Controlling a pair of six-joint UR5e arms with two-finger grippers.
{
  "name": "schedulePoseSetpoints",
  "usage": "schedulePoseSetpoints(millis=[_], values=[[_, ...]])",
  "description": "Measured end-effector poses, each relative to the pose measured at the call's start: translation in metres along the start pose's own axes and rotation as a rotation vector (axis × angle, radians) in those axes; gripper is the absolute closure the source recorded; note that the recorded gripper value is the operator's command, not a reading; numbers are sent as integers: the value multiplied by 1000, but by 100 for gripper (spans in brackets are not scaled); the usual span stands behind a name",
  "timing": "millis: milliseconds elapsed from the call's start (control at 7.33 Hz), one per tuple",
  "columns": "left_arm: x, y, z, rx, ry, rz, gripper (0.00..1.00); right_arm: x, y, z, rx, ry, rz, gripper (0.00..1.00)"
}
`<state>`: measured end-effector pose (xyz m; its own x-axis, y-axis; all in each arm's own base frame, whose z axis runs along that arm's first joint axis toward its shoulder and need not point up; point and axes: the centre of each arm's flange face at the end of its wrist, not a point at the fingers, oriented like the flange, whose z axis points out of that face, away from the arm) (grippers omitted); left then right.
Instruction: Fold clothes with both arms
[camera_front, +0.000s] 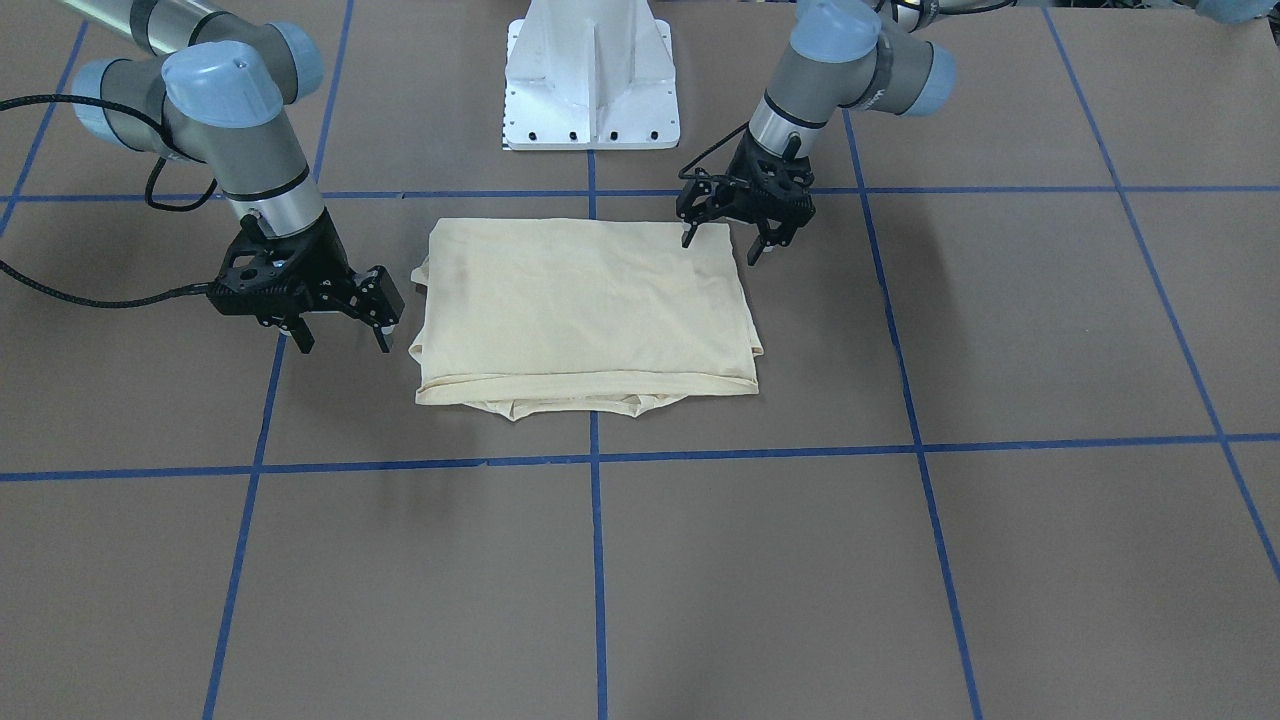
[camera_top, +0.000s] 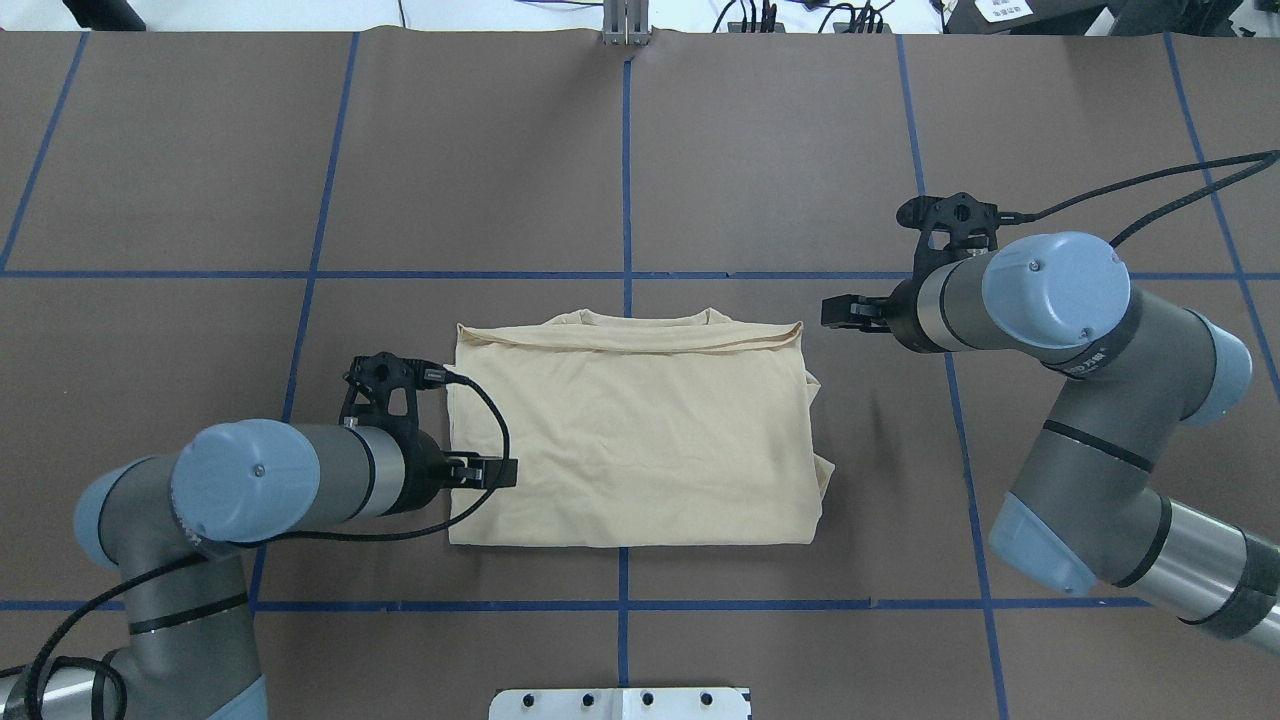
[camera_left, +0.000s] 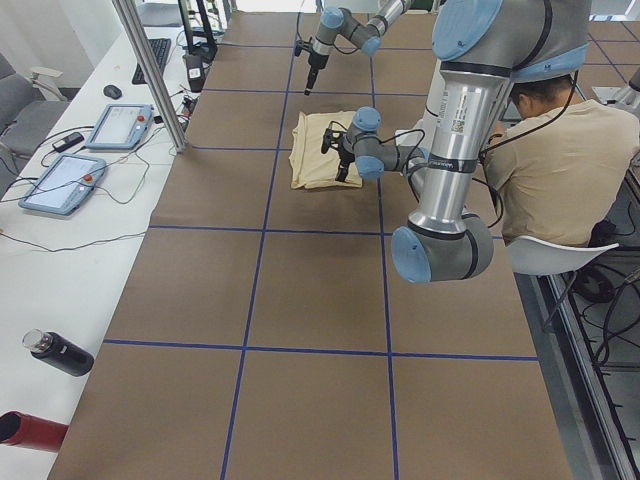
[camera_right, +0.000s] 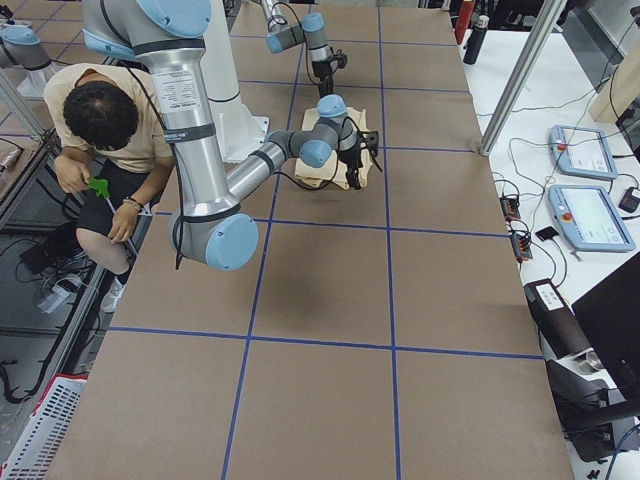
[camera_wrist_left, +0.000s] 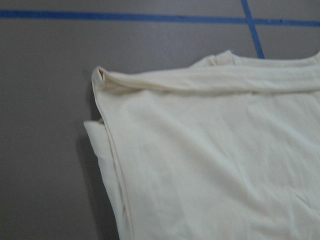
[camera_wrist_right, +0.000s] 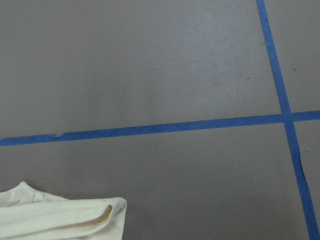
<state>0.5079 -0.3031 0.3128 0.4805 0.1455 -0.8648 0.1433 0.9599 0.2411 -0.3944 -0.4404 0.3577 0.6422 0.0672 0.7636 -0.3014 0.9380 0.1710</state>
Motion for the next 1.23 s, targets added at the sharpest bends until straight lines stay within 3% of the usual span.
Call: schedulePoseSetpoints(millis=[273,545,682,818,955,1091,1227], values=[[4,27,11,-18,-6,-8,25,3,0,0,-1,-4,0,0],[3,34,17,-27,-15,-9,26,3,-1,-1,5,-5,0,0],[2,35,19,-29,-19,-9,36,2,-2,-1,8,-4,0,0],[1,35,19,-29,-21,-9,59,2,-2,-1,10,-5,0,0],[1,35,20,-30,-21,-11,90,2,-2,-1,11,-5,0,0],[1,35,20,-29,-22,-14,100,2,-2,-1,12,-5,0,0],[-1,35,20,-29,-26,-17,100,1,-2,-1,12,-5,0,0]])
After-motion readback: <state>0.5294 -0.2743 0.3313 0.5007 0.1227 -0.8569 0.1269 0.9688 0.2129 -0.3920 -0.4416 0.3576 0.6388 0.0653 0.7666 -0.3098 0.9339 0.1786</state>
